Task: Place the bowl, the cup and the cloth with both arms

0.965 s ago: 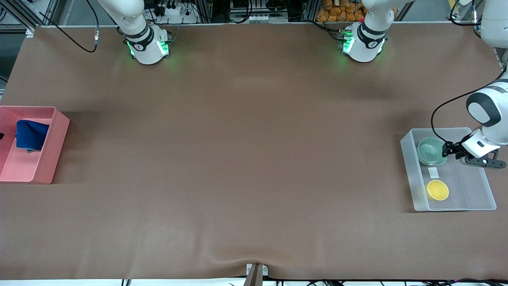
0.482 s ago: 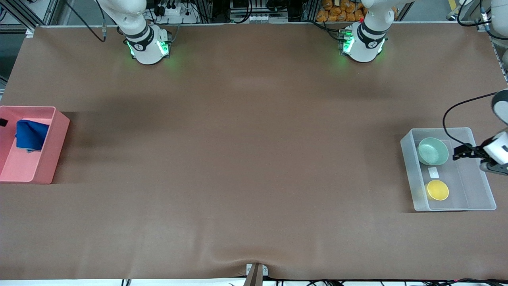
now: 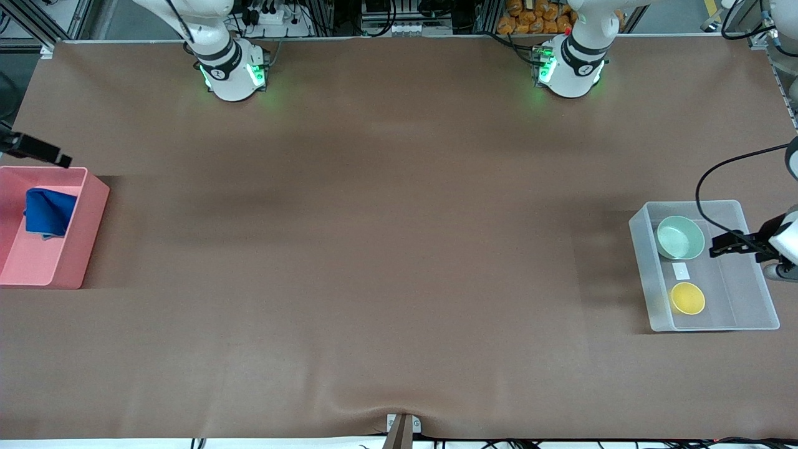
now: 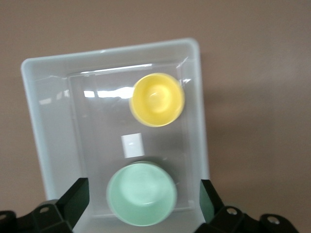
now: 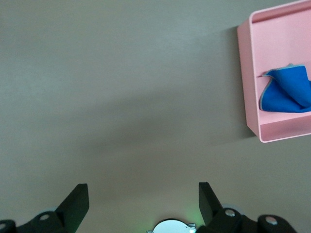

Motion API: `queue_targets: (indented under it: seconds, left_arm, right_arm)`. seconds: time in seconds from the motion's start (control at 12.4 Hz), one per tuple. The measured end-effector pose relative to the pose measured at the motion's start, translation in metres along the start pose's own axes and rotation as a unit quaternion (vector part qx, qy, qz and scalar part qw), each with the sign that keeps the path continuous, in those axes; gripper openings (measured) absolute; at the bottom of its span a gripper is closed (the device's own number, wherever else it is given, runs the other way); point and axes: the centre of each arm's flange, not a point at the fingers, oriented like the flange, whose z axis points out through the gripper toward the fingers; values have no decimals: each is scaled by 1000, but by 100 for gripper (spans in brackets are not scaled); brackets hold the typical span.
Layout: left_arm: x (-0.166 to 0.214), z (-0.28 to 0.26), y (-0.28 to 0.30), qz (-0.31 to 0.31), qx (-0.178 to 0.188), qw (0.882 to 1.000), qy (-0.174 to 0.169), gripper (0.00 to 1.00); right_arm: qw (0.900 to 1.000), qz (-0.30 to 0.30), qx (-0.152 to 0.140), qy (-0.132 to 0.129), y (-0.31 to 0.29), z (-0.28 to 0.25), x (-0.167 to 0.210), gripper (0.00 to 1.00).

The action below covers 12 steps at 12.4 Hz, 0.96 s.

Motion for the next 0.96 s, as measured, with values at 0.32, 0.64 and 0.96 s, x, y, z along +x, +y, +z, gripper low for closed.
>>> queue_targets:
  seconds: [0.32,0.64,0.96]
  left_arm:
    - [20,-38,96,-86,-7,996,10,100]
    - [5,-91,146,-104,-21,994,-7,100]
    - [-41,-166,161,-91,-31,995,-13,100]
  right_arm:
    - [992,-125,1,2,6,-1,-1,100]
    - [994,-106,1,15,13,-10,0,100]
    - [996,-88,-2,14,-21,-11,-4,100]
